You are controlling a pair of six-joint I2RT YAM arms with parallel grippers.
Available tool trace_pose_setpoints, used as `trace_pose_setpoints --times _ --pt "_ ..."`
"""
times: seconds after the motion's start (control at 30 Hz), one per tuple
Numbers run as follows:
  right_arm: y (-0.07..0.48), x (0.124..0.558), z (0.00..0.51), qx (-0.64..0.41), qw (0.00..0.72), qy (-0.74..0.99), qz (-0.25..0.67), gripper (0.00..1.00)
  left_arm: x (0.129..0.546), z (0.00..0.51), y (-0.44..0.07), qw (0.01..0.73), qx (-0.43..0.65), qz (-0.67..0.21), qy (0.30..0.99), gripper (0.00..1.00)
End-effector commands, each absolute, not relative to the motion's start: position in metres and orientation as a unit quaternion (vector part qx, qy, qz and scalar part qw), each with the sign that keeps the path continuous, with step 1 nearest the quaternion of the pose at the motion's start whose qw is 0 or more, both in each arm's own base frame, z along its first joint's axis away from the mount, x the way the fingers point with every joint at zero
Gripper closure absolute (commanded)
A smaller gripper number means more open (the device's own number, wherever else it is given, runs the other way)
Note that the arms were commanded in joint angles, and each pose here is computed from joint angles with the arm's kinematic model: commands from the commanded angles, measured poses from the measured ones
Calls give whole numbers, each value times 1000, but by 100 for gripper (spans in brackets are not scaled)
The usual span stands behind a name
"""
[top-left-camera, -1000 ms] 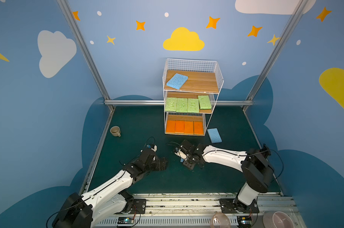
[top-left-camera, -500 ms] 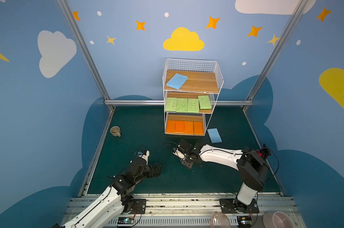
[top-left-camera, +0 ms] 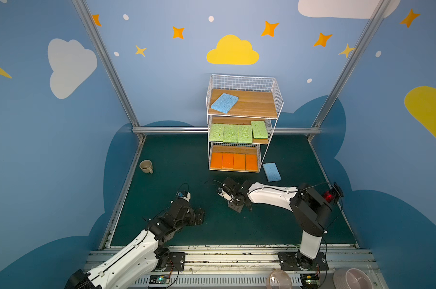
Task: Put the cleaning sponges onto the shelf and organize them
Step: 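Move the right gripper over the blue sponge while the left gripper draws back, then grasp the blue sponge edge with the right gripper and lift it to the top board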
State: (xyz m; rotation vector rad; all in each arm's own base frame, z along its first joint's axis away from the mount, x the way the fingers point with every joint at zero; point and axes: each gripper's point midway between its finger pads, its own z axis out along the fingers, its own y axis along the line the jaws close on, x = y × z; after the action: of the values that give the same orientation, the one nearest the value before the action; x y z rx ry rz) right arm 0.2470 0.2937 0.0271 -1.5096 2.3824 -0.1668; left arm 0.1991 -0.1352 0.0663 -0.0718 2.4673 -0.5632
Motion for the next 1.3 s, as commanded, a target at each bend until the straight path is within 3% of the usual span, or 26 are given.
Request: trace_pose_setpoints --times 0.0,0.37,0.43,0.53,0.67,0.87,1.0,1.27 --pt "290 248 50 -520 179 832 -66 98 209 83 -140 321 -32 -224 920 0" --pt "304 245 221 -525 357 772 -36 100 209 105 -140 334 -38 -237 911 0" --pt "310 237 252 -575 397 714 -42 100 212 123 -140 347 -39 -245 905 0" --pt "317 235 304 -562 495 661 -36 100 218 158 -142 371 -41 -257 891 0" --pt "310 228 367 -556 563 611 -26 100 229 207 -147 398 -34 -274 875 0" --pt "303 243 435 -539 617 570 -62 100 244 258 -154 415 -19 -298 860 0" --pt "291 277 466 -505 633 582 -76 100 250 273 -153 422 -20 -309 852 0" --pt "286 336 482 -502 587 634 -49 100 253 260 -148 410 -28 -309 858 0"
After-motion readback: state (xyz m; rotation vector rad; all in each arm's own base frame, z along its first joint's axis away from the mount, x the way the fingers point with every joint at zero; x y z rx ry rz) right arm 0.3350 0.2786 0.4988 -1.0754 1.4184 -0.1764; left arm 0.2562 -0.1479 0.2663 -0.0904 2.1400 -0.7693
